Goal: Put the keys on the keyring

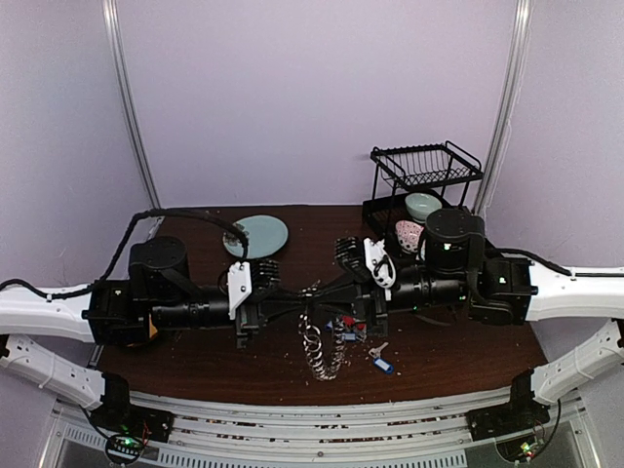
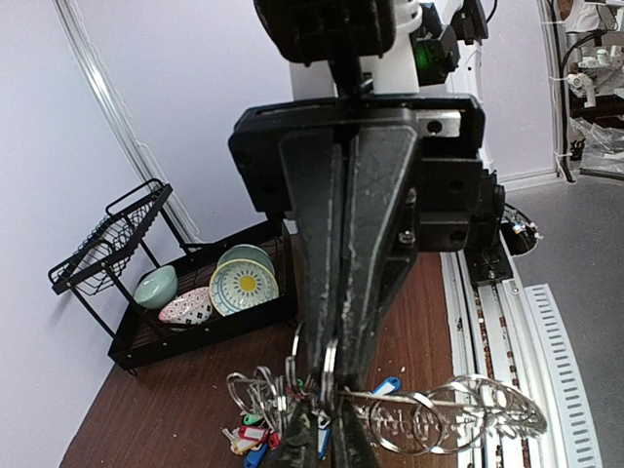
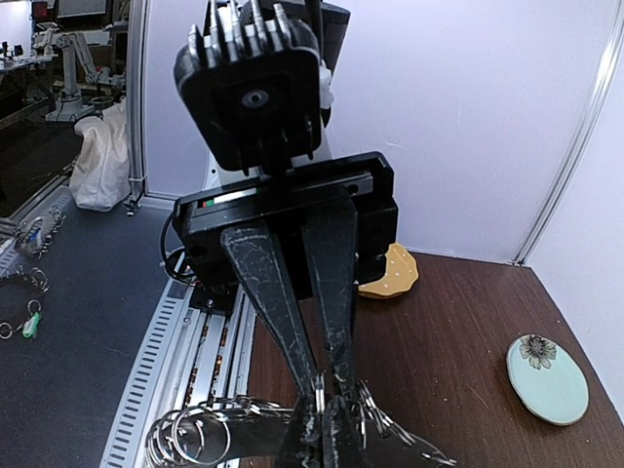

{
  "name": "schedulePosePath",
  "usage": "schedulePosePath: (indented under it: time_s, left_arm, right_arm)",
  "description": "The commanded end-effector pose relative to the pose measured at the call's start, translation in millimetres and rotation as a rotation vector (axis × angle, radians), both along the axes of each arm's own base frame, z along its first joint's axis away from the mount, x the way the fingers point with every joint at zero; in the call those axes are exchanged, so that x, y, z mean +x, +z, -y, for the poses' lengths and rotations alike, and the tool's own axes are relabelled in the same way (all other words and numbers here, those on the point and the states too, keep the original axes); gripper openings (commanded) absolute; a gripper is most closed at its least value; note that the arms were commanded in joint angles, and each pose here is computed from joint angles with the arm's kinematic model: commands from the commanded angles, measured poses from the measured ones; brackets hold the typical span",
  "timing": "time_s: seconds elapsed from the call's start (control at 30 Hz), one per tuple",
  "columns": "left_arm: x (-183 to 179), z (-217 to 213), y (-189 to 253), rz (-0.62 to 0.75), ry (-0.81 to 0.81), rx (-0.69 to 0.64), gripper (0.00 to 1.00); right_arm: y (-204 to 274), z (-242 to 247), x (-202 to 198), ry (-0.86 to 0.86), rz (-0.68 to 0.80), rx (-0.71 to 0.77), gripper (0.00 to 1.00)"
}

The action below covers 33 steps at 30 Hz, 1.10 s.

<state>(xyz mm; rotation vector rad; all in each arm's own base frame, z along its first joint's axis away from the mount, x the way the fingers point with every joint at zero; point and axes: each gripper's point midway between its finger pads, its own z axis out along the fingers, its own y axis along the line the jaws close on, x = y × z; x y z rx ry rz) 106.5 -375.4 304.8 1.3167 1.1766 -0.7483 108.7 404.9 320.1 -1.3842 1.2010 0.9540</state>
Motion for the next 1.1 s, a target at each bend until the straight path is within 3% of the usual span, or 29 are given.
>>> schedulePosePath:
  time_s: [0.0,0.1,0.3,0.73,1.07]
  left_arm:
    - [-7.5,-1.9,35.9,0.034,-0.023,-0.138,0.06]
    - [-8.3,0.2,35.9,0.025,-0.030,-0.133,0.07]
    - [-11.7,-6.3,42.1,0.030,-0.037,-0.167,0.16]
    - [-28.6,-11.8,42.7,0.070,-0.125,-0.176,0.17]
    - [-16.0,-1.3,28.3,0.036,-0.073,-0.086,0.18]
  right_arm:
    - [8.2,-3.1,-2.3,0.012,-0.002,0.035,0.00]
    - [6.8,-3.0,-0.5,0.002,-0.003,0.029,0.00]
    - [5.2,-1.7,1.2,-0.012,-0.004,0.022,0.00]
    - [4.3,-0.5,4.1,-0.031,-0.012,0.016,0.00]
    - [9.7,0.8,2.6,-0.029,-0.019,0.035,0.00]
